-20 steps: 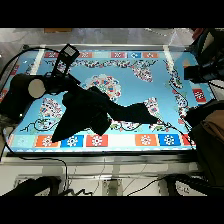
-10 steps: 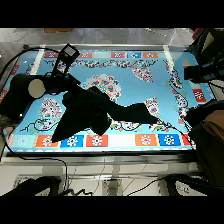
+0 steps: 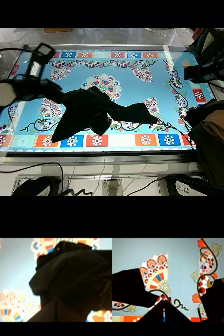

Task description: Fold the clothes and pants, and hang the long-sleeved shirts on hangers.

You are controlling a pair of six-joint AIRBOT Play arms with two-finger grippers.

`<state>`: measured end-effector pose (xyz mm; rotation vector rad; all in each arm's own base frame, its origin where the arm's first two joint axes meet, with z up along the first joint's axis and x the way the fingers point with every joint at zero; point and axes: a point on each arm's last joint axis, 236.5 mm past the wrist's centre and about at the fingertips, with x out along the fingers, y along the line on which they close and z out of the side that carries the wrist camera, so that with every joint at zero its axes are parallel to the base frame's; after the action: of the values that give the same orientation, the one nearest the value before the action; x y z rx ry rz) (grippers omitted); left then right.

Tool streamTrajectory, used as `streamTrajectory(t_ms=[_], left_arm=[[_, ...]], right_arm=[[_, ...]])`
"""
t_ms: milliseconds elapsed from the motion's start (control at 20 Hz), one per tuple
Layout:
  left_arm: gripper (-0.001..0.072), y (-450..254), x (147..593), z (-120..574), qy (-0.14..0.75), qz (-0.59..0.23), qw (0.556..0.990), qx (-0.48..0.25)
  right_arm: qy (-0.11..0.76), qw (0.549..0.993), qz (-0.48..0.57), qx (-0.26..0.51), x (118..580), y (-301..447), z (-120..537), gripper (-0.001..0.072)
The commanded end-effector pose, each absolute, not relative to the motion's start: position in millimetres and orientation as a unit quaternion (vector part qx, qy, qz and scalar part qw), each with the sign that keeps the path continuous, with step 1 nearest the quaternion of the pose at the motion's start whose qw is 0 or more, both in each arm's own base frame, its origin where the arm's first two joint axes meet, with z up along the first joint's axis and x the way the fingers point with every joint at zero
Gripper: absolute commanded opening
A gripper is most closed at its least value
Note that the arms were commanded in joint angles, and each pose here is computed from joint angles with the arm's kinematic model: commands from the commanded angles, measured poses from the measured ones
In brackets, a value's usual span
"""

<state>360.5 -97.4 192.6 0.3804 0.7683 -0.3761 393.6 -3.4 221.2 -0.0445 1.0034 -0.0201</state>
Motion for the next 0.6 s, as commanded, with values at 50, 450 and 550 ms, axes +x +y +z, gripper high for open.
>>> streamTrajectory(t_ms=[50,450,550], left_arm=[[0.0032,-40,296,174,0.420,-0.115,0.890,0.135],[0.0032,-10,245,107,0.430,-0.044,0.900,0.057],[0.0032,-10,245,105,0.432,-0.044,0.899,0.057]], right_arm=[[0.475,0.880,-0.004,-0.019,396,0,223,0.0029],[0.493,0.852,0.171,-0.041,375,65,194,0.0028],[0.487,0.822,0.293,-0.025,352,113,170,0.0028]])
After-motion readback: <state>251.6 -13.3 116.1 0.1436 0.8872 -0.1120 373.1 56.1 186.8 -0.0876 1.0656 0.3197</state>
